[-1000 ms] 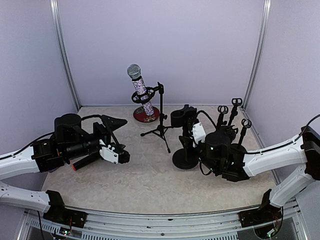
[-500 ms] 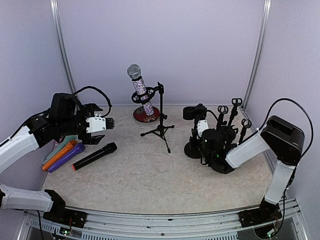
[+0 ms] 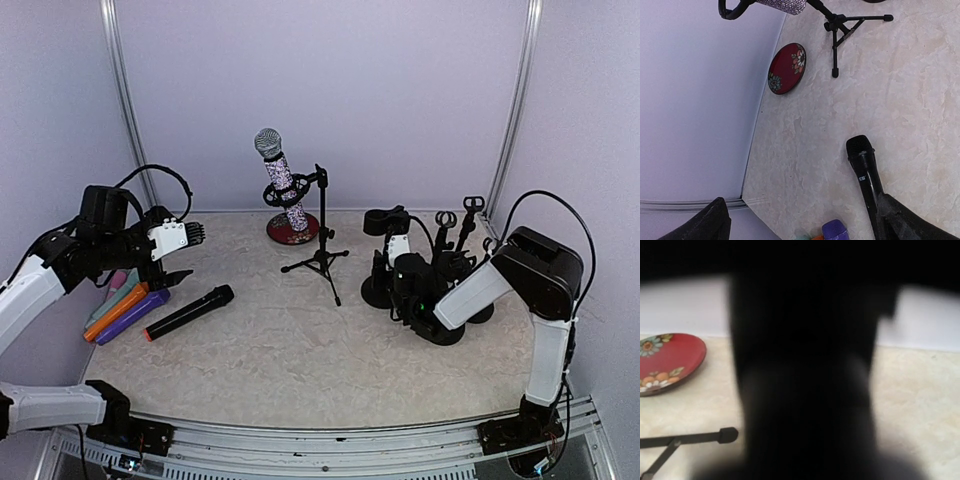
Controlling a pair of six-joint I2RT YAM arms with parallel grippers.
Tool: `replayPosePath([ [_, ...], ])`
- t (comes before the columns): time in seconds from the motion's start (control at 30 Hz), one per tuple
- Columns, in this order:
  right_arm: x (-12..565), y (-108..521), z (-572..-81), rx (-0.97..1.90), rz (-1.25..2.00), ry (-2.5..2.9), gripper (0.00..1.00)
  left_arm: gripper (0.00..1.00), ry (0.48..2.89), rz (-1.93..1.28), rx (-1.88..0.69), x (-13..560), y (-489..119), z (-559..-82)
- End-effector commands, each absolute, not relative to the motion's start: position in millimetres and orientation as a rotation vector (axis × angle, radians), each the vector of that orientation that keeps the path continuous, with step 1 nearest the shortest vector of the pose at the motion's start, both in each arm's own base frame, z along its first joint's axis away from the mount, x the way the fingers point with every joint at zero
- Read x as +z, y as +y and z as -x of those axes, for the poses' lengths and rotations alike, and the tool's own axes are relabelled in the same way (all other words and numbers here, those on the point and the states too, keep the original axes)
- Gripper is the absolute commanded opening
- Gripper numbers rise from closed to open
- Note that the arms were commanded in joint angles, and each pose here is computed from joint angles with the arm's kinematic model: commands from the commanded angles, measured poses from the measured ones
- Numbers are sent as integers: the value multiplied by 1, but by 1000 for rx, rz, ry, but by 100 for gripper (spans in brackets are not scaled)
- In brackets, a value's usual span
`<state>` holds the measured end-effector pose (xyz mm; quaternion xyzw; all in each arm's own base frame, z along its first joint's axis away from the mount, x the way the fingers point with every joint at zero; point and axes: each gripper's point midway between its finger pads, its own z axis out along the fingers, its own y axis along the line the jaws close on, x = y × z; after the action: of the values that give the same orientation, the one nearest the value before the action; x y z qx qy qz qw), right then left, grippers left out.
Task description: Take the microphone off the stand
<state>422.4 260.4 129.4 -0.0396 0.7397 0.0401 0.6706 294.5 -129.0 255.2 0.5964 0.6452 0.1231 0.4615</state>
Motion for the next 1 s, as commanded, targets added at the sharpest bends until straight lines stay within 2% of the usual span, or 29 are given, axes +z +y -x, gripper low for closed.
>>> replayPosePath([
  [0.0,148,255,-425,130,18,1642,76,99,1679,-1399,186,261,-134,-294],
  [0.03,149,254,-424,140,10,1651,93,99,1700,-1389,164,261,-135,-295],
  [0.07,151,252,-422,146,3,1663,99,99,1715,-1376,144,263,-136,-296],
  [0.23,160,249,-403,216,-10,1708,100,99,1755,-1328,43,270,-144,-299],
  [0.7,189,243,-298,318,-97,1741,100,99,1843,-1241,-153,284,-160,-306],
  [0.83,233,262,-274,374,-38,1686,100,99,1846,-1169,-209,296,-158,-311],
  [0.97,296,306,-278,406,141,1642,100,99,1847,-1111,-306,303,-158,-314],
])
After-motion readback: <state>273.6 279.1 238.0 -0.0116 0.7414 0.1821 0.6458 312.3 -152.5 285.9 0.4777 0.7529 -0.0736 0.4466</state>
